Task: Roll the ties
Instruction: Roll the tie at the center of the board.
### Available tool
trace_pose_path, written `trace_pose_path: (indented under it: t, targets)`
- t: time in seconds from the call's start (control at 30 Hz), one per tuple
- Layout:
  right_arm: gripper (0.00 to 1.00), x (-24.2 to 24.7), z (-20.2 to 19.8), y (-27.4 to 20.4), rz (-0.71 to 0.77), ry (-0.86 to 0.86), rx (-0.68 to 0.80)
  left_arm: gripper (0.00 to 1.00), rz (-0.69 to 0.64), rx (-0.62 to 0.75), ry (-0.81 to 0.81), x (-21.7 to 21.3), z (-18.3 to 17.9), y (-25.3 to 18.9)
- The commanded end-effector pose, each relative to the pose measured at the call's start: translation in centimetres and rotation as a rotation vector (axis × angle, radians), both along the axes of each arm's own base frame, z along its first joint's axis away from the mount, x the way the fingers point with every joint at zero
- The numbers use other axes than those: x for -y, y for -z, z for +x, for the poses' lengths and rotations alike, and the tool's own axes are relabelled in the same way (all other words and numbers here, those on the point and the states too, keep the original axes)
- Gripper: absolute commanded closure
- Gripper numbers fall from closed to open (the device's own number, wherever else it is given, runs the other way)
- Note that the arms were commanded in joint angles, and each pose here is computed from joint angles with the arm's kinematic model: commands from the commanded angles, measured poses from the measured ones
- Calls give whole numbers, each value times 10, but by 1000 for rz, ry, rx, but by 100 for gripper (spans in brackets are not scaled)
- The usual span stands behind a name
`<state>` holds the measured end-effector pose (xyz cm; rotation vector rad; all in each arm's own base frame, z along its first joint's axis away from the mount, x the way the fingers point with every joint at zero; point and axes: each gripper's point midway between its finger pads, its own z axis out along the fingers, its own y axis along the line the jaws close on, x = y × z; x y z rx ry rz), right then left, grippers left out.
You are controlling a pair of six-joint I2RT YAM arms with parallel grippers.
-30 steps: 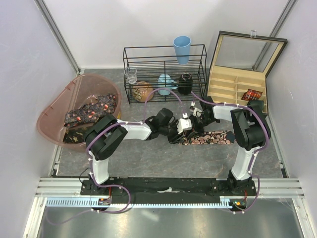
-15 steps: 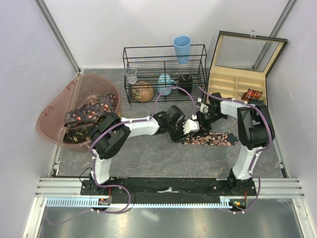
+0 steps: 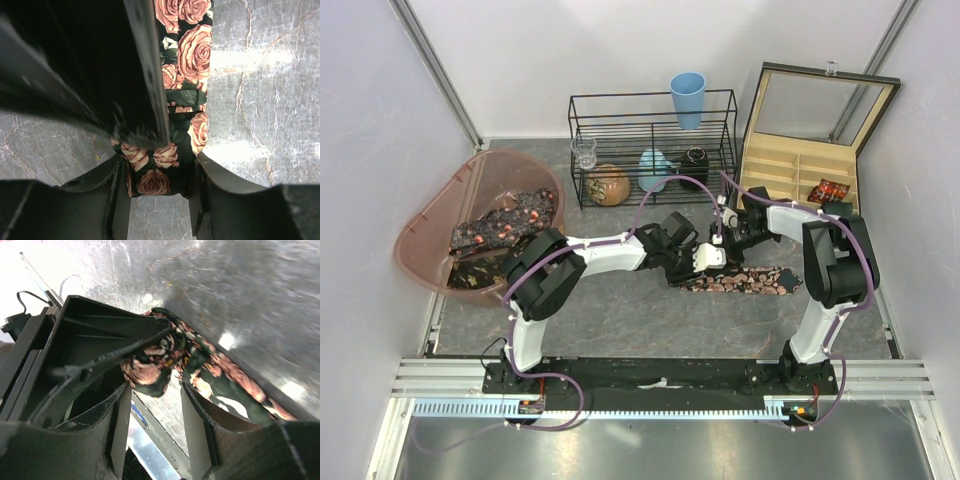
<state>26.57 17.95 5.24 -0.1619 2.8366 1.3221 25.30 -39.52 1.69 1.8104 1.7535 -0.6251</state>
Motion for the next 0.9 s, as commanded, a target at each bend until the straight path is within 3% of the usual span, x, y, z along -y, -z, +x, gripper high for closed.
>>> trace_pose_path:
  t: [0.0,0.07,0.13,0.17,0.2,0.27,0.47,0.73,0.87]
  targets:
    - [51,-15,2,-1,34,-21,39,79,267,-94,40,-50,-34,66]
    - [53,-17,3,2,22,-25,45,79,268,-92,42,-49,-34,65]
    - [66,-17,2,6,0,-27,53,78,266,-93,44,-48,-34,66]
    - [73,-15,3,9,-15,-24,56,78,264,-94,42,-48,-33,66]
    - [89,-13,2,12,-31,-22,54,77,260,-96,46,-47,-34,65]
    - [100,-6,1,21,-87,-23,51,75,250,-104,52,-46,-36,63]
    - [100,13,-1,41,-227,-1,43,47,129,-134,41,-31,-34,39]
    - [100,35,3,55,-379,24,60,34,-255,-89,11,10,-11,-45]
    - [100,43,5,60,-438,24,55,31,-355,-53,14,19,-8,-64]
